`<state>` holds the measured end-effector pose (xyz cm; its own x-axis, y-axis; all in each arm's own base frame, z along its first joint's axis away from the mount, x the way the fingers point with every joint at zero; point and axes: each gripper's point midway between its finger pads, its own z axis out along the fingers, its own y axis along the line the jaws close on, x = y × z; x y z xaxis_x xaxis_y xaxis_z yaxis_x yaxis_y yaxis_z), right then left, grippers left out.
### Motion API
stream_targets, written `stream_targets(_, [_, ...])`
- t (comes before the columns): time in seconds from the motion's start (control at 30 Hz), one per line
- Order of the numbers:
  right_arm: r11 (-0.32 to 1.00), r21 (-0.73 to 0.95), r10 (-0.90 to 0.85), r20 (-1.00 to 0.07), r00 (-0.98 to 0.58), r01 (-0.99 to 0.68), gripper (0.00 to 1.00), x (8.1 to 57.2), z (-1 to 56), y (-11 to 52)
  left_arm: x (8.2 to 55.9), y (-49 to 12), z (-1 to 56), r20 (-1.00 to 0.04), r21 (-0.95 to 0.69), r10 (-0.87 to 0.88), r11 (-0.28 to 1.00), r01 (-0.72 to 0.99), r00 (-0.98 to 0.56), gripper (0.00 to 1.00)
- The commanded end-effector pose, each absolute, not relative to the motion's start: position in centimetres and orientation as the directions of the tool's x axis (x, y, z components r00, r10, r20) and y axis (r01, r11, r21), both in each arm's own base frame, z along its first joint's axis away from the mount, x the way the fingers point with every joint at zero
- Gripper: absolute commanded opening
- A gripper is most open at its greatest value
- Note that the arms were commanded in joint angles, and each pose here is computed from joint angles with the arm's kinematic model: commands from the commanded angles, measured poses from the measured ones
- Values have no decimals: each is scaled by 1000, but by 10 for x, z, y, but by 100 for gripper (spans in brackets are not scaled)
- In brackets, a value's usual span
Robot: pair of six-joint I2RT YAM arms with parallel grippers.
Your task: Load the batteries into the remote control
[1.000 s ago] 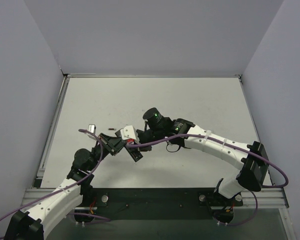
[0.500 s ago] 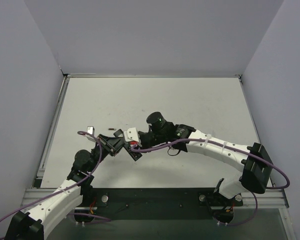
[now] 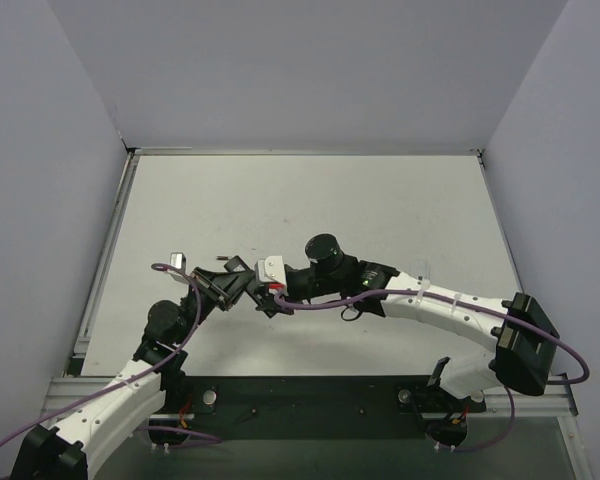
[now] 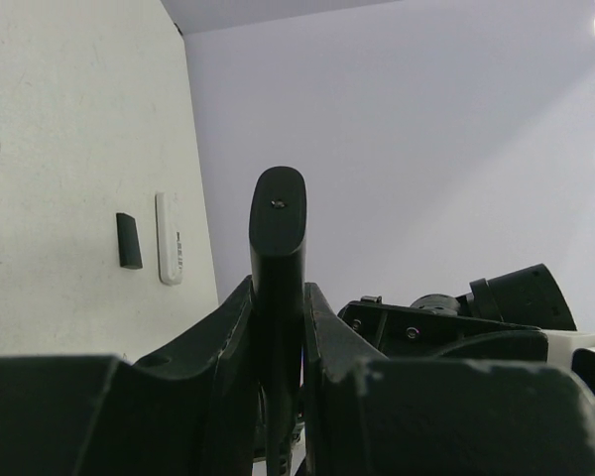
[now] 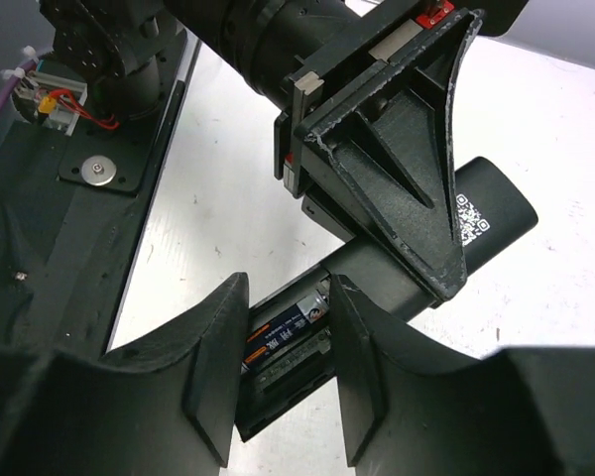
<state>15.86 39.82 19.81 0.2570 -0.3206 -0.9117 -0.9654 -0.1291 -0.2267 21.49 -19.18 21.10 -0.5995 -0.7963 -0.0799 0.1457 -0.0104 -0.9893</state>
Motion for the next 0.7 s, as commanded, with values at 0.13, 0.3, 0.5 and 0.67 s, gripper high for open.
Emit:
stream_targets(0.13, [-25, -126, -363, -923, 126, -992, 48, 148, 191, 394, 190, -183, 305, -119, -890, -796, -179, 419, -593, 0])
stream_targets(0.3, [-6, -136, -298, -945, 132, -991, 56, 143, 215, 405, 196, -186, 282, -152, -917, -800, -105, 385, -580, 0])
stream_targets(0.5, [63, -129, -266, -958, 107, -990, 58, 151, 226, 412, 197, -187, 270, -185, -924, -798, -58, 378, -574, 0])
stream_targets(0.67, [94, -108, -215, -973, 85, -990, 64, 154, 243, 418, 197, -189, 265, -223, -921, -791, -20, 388, -569, 0])
